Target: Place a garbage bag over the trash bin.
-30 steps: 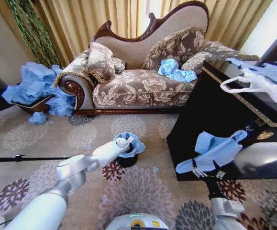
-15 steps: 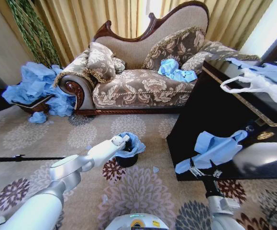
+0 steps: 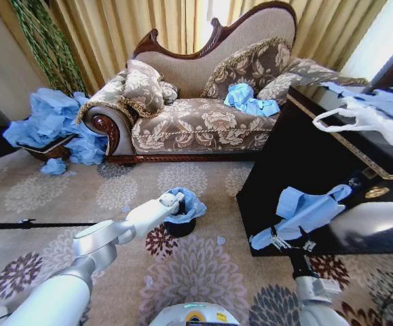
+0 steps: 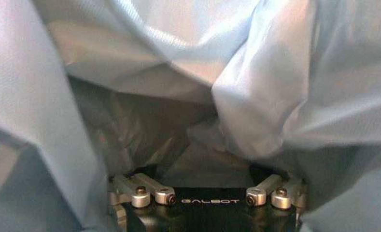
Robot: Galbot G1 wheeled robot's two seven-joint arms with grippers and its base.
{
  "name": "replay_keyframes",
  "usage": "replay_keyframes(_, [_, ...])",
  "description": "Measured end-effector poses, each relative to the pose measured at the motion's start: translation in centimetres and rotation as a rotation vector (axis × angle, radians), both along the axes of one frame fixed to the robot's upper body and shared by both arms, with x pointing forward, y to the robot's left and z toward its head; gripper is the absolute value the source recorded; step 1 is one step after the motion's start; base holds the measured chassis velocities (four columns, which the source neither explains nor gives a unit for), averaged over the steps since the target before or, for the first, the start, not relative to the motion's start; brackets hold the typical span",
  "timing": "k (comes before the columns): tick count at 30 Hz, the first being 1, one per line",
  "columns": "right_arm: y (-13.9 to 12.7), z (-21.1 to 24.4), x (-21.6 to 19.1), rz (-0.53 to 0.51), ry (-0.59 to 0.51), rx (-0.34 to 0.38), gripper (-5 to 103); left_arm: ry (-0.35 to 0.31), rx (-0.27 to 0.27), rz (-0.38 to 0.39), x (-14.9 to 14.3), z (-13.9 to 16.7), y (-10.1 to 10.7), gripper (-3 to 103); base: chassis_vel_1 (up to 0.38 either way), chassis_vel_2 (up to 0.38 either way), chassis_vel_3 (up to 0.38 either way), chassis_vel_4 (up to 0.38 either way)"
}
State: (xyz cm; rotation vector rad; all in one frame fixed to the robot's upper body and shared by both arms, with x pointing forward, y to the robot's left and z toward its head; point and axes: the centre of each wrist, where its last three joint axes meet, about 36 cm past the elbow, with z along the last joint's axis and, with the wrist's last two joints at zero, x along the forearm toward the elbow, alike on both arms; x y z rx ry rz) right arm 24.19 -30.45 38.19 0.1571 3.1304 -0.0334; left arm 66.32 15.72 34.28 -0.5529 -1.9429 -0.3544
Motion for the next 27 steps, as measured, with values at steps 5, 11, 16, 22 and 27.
replay_keyframes(5, [0.0,0.1,0.0,-0.003,0.002,-0.004,100,0.027,-0.073,0.015,-0.9,-0.7,-1.7,100,0.000,0.000,0.000,0.000])
replay_keyframes(11, [-0.2,0.0,-0.2,-0.006,0.009,-0.008,100,0.011,-0.063,-0.001,-1.1,-1.0,-2.2,100,0.000,0.000,0.000,0.000])
replay_keyframes(16, [0.1,-0.2,0.1,-0.003,0.008,-0.003,100,-0.034,0.002,-0.001,-0.2,-0.2,-0.6,100,0.000,0.000,0.000,0.000])
replay_keyframes(22, [0.4,-0.4,0.1,-0.001,0.009,0.001,100,-0.064,0.039,0.016,0.9,0.5,1.6,100,0.000,0.000,0.000,0.000])
replay_keyframes(27, [0.5,-0.5,-0.1,-0.005,0.017,0.002,100,-0.063,0.025,0.053,1.3,0.8,3.3,100,0.000,0.000,0.000,0.000])
